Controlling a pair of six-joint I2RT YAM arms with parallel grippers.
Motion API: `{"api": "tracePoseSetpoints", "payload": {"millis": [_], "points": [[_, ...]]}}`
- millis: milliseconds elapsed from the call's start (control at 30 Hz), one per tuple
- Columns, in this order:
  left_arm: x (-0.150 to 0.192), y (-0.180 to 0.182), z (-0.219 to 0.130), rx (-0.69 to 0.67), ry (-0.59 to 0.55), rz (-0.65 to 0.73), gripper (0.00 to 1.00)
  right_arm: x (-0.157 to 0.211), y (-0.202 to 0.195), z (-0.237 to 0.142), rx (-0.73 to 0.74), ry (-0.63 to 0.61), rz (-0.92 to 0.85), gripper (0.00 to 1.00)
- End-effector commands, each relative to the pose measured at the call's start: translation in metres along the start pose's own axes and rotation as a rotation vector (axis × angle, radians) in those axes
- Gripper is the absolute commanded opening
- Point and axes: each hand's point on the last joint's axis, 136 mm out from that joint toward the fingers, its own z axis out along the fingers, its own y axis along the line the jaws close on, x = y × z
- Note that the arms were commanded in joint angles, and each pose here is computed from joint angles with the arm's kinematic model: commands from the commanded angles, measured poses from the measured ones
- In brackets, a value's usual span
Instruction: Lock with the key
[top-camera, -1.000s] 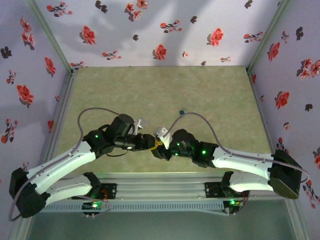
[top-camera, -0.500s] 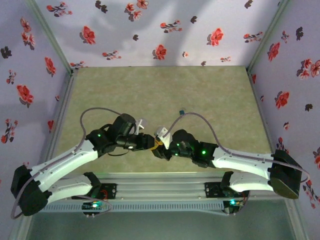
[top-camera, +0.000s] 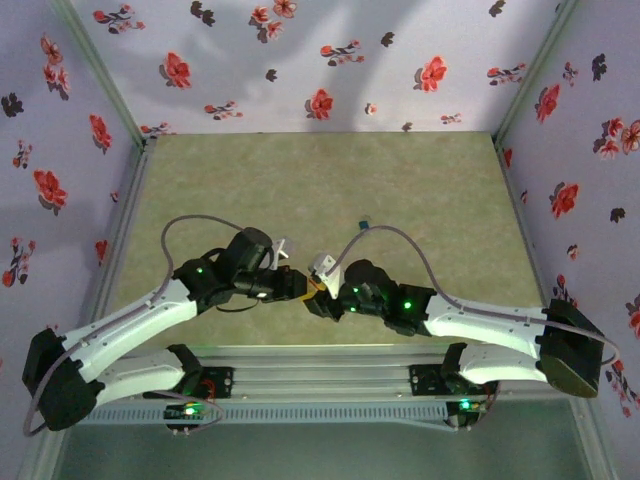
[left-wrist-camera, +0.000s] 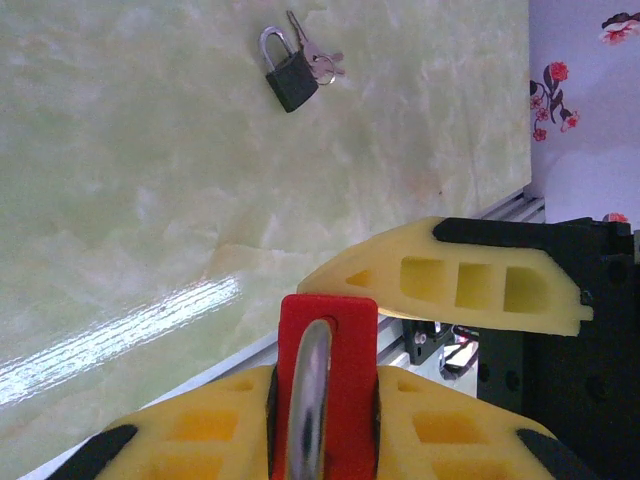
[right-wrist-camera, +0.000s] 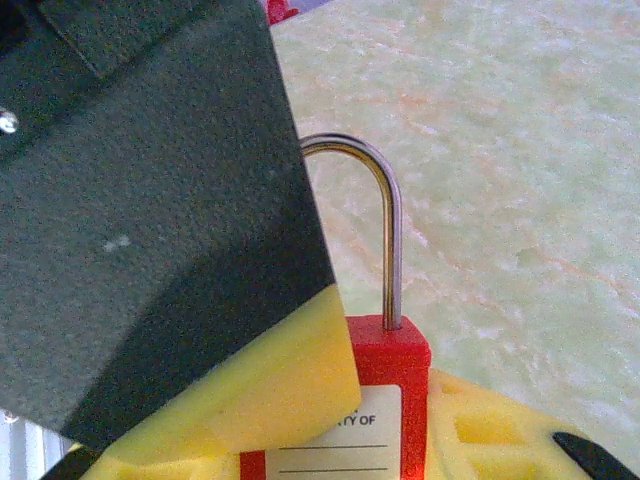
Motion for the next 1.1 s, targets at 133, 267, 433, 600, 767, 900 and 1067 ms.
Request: {"api": "tracePoseSetpoints", "payload": {"millis": [133,267,433,600,767,900,1067], "points": [[0.010,-0.019,0.006,0.079,0.046,0.051,0.14,-0.032,0.014,0.002,-0.040,-0.119,-0.013,0.00],[0.009,-0.022,0.006,0.088,0.039,0.056,0.00,-0.032,0.015,0.003,-0.043,-0.116,-0.013,0.00],[0.006,-0.028,0.004,0.114,0.018,0.056,0.00,-0.032,0.015,0.003,-0.046,-0.117,-0.009,0.00],[0.000,-0.030,0.003,0.155,-0.036,0.007,0.00,-0.031,0.016,0.003,-0.051,-0.115,-0.005,0.00],[-0.007,-0.029,-0.004,0.173,-0.103,-0.012,0.00,-0.031,0.016,0.005,-0.055,-0.111,0.000,0.00],[-0.007,-0.030,-0.005,0.174,-0.106,-0.015,0.00,-0.030,0.017,0.006,-0.061,-0.109,0.003,0.00],[-0.008,-0.031,-0.005,0.179,-0.111,-0.014,0.00,-0.029,0.017,0.005,-0.062,-0.107,0.002,0.04]]}}
